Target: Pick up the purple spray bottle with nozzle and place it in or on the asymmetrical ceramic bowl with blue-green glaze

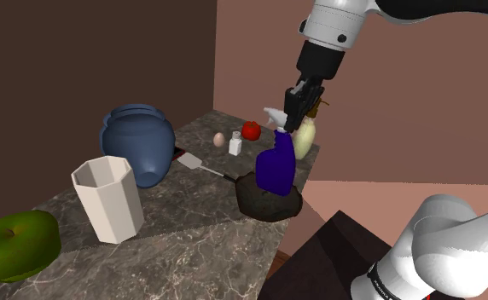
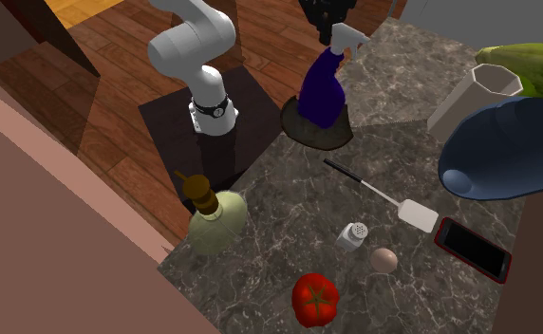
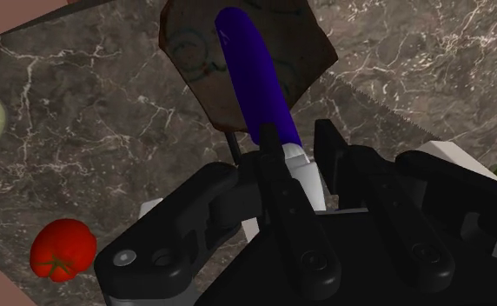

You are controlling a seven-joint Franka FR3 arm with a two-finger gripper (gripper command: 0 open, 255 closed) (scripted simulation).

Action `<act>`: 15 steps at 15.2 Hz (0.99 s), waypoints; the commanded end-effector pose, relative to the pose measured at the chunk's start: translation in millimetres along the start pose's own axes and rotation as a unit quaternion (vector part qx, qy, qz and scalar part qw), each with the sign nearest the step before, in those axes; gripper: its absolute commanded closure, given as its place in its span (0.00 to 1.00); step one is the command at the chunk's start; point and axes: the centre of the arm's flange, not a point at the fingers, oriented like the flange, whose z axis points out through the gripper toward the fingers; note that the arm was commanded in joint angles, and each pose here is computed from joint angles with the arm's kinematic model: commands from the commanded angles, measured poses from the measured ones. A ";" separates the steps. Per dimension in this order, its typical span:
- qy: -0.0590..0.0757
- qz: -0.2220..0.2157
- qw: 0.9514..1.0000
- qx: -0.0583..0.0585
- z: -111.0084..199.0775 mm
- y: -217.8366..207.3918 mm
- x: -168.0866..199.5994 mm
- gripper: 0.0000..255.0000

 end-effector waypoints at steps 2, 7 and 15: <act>0.000 0.000 1.000 0.000 0.0 0.0 0.0 1.00; 0.000 0.000 1.000 0.000 0.0 0.0 0.0 0.00; 0.000 0.000 1.000 0.000 -50.0 0.0 0.0 0.00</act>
